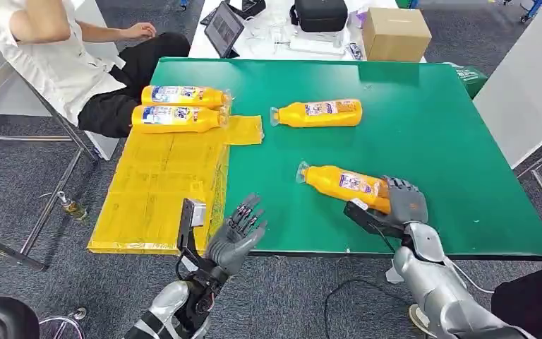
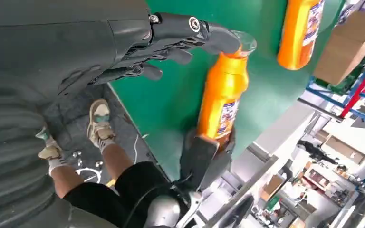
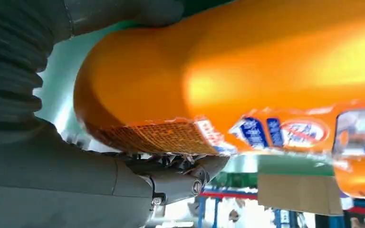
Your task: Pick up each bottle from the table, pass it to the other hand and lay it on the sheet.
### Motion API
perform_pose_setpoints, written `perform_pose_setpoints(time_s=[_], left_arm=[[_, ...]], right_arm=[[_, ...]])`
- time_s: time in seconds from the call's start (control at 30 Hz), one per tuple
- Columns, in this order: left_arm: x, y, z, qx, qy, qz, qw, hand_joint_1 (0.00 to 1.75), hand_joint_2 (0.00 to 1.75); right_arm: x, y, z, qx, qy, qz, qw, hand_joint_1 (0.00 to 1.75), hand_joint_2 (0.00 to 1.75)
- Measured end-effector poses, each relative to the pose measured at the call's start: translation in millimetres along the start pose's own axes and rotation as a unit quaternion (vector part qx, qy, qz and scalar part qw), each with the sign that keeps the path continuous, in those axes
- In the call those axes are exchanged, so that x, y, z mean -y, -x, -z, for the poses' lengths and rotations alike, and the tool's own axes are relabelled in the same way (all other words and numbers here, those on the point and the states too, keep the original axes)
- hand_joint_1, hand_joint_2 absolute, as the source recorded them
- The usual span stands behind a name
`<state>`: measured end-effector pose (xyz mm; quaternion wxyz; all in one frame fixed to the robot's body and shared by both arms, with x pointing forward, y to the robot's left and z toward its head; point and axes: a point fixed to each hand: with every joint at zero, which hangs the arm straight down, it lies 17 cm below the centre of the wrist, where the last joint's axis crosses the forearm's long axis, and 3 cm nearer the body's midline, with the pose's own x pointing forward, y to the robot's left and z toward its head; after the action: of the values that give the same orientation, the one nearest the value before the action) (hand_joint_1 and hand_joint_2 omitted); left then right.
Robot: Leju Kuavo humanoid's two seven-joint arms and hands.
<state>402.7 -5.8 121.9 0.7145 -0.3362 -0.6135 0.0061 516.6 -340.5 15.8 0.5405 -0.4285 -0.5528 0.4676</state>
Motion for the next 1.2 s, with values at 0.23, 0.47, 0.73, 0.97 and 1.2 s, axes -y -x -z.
perform_pose_setpoints(time_s=[0.23, 0.47, 0.73, 0.97, 1.2], left_arm=[[-2.3, 0.1, 0.2, 0.009, -0.009, 0.007, 1.000, 0.00, 1.75], [-1.1, 0.9, -4.0, 0.023, -0.008, 0.017, 1.000, 0.00, 1.75], [-7.1, 13.7, -12.9, 0.015, -0.015, -0.018, 1.000, 0.00, 1.75], [-16.9, -7.1, -11.1, 0.078, -0.043, 0.053, 0.995, 0.00, 1.75], [-11.1, -45.4, -10.1, 0.176, -0.062, 0.155, 0.970, 0.00, 1.75]], right_arm=[[-10.3, -35.0, -2.8, 0.028, -0.004, 0.128, 0.991, 1.75, 1.75], [-8.2, -83.8, -6.5, 0.082, -0.017, 0.280, 0.956, 1.75, 1.75], [48.6, -178.7, -11.1, 0.154, -0.008, 0.481, 0.863, 1.75, 1.75], [76.6, -224.8, -25.9, 0.210, -0.009, 0.536, 0.818, 1.75, 1.75], [75.0, -265.9, -50.6, 0.249, -0.031, 0.546, 0.799, 1.75, 1.75]])
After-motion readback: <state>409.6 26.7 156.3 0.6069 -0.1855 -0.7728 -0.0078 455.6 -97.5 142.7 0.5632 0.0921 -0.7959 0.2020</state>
